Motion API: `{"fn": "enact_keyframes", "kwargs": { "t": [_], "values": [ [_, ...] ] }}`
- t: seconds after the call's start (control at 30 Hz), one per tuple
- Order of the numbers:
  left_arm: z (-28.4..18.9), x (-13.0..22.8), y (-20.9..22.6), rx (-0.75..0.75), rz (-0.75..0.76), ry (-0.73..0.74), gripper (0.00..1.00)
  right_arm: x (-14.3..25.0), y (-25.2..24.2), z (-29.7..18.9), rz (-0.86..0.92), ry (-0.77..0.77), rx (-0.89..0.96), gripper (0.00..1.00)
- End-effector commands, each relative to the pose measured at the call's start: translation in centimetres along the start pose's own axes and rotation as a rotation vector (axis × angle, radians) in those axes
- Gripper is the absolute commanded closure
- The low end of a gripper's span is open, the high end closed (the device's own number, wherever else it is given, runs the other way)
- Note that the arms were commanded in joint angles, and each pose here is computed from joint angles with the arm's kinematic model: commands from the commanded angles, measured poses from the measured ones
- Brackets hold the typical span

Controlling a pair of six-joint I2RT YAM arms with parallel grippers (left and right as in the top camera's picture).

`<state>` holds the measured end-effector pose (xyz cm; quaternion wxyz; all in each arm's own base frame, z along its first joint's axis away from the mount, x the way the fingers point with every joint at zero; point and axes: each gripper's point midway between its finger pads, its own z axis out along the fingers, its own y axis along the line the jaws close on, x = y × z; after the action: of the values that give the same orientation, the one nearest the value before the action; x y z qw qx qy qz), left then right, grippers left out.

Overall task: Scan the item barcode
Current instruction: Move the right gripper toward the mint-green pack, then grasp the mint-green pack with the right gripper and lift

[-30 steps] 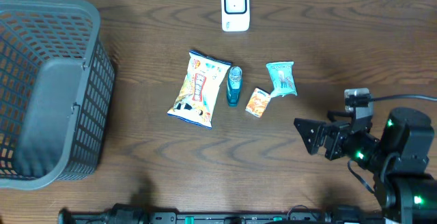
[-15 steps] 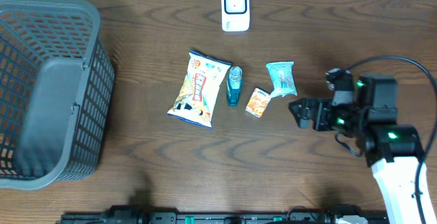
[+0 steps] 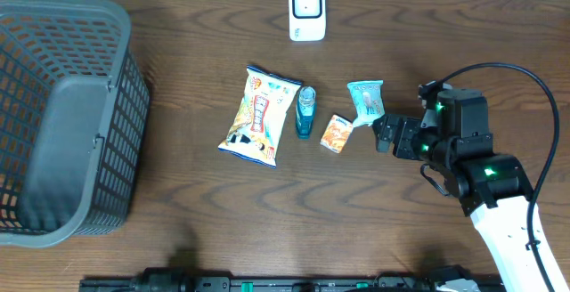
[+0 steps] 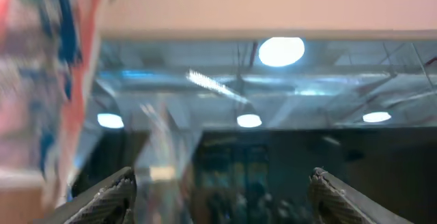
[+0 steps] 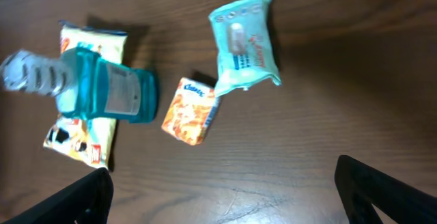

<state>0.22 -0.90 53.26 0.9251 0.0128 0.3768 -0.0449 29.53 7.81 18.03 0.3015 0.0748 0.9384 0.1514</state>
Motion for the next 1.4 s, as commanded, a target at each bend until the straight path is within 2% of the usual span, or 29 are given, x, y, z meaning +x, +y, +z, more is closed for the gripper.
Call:
{"fn": "enact_keyframes", "kwargs": {
  "t": [0.0, 0.1, 0.2, 0.4, 0.43, 0.47, 0.5, 0.57, 0.67, 0.7, 0.93, 1.17, 1.37],
  "values": [
    [0.1, 4.2, -0.1, 0.008, -0.094, 0.133, 0.20, -0.2, -0.7, 0.1, 0.065, -0.010, 0.048, 0.01],
    [-0.1, 8.1, 0.1, -0.004, -0.103, 0.261, 0.20, -0.1, -1.4, 0.6, 0.068, -0.002, 0.088, 0.01],
    [-0.2, 11.9, -0.7, 0.048, -0.118, 0.354, 0.20, 0.4, -2.1, 1.5, 0.078, 0.033, 0.123, 0.01],
    [-0.2, 18.5, -1.4, 0.101, -0.141, 0.457, 0.20, 1.7, -3.0, 4.2, 0.268, 0.115, 0.168, 0.01],
    [-0.3, 19.7, -1.3, 0.098, -0.144, 0.477, 0.20, 1.8, -2.9, 4.7, 0.270, 0.128, 0.160, 0.05],
    [-0.5, 20.7, -1.2, 0.095, -0.146, 0.498, 0.20, 1.9, -2.7, 5.2, 0.268, 0.139, 0.151, 0.17],
    [-0.8, 21.8, -1.2, 0.092, -0.150, 0.524, 0.20, 2.0, -2.6, 5.8, 0.268, 0.151, 0.143, 0.41],
    [-1.2, 23.7, -1.1, 0.087, -0.155, 0.565, 0.20, 1.9, -2.5, 6.5, 0.264, 0.154, 0.138, 0.67],
    [-1.9, 26.1, -0.9, 0.080, -0.162, 0.617, 0.20, 1.3, -2.5, 7.8, 0.264, 0.140, 0.132, 0.97],
    [-2.1, 26.7, -0.9, 0.078, -0.163, 0.631, 0.20, 1.1, -2.5, 8.3, 0.264, 0.134, 0.128, 0.99],
    [-2.7, 28.4, -0.8, 0.073, -0.167, 0.668, 0.20, -0.3, -0.4, 12.5, 0.264, 0.121, -0.009, 0.99],
    [-3.0, 28.8, -0.6, 0.058, -0.165, 0.687, 0.20, -0.9, -0.7, 16.2, 0.272, 0.091, -0.024, 0.99],
    [-3.7, 29.7, 0.0, 0.021, -0.159, 0.734, 0.20, 1.4, -2.0, 19.1, 0.284, 0.164, 0.016, 0.99]
  ]
}}
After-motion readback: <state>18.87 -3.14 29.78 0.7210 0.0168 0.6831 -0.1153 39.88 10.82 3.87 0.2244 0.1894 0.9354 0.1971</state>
